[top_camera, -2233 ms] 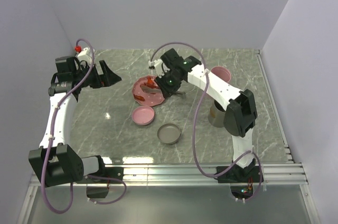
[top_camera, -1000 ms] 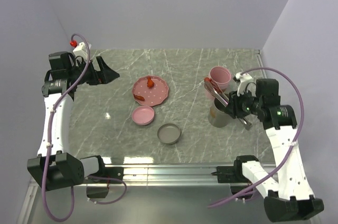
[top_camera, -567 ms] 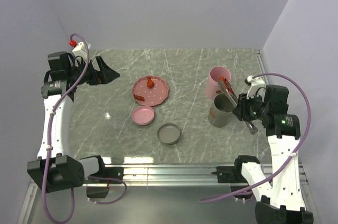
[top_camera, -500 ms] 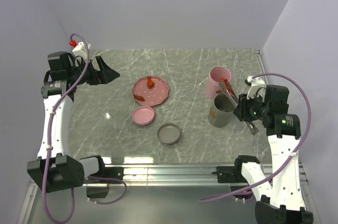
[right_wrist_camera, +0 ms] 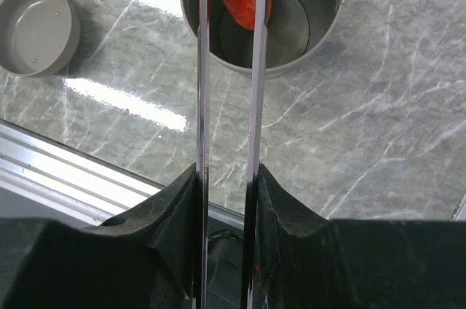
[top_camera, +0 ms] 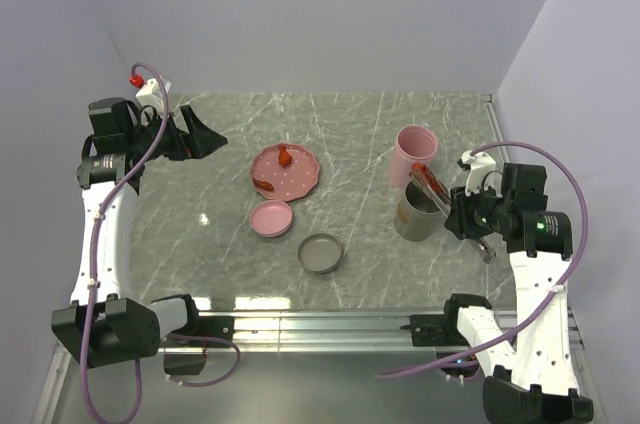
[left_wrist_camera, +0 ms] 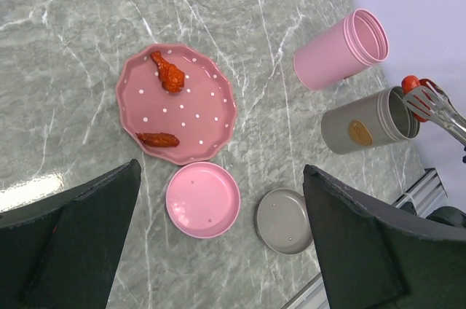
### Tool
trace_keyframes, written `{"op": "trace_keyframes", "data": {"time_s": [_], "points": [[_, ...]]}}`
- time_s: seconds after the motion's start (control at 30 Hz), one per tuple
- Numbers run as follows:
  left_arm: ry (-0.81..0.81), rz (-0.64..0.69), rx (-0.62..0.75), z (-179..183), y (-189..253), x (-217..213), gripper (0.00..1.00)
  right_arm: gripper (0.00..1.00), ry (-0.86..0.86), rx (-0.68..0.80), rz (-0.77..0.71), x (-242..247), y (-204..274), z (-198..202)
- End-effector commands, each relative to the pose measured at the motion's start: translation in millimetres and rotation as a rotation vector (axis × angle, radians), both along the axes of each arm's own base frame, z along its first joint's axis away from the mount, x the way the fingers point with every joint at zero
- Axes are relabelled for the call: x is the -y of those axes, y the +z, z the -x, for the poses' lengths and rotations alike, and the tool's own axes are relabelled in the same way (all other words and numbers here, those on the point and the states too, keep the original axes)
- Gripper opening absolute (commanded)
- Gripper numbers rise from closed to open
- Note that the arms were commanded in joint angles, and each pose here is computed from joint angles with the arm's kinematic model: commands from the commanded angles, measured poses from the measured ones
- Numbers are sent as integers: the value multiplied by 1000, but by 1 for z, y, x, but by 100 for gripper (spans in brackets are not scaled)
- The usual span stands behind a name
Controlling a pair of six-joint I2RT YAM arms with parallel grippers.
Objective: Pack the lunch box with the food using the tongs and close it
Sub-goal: Place the food into the lunch box, then pick up the food using the clamp
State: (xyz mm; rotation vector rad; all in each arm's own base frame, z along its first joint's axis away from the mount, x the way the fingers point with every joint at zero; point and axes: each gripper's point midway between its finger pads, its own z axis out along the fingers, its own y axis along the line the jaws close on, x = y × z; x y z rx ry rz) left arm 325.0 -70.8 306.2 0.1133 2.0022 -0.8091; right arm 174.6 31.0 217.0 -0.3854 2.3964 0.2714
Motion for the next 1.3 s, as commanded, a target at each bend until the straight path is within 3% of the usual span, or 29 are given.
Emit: {"op": "trace_keyframes", "data": {"time_s": [0.0,0.27,0.6,1.0,1.13,1.27], "points": [[-14,5,67,2,17,2,100,27,7,71,23,4,14,-10],[-15,4,62,2,16,2,99,31,9,40,23,4,12,-8],[-24,19,58,0,15,4,99,53,1,35,31,6,13,-7],[-33,26,50,-4,12,4,99,54,95,89,-58,-13,53,-28],[-37,34,38,-6,9,4,100,54,177,83,-153,-36,70,-47],[-36,26,31,-9,7,3,99,53,277,131,-157,-72,86,-73]]}}
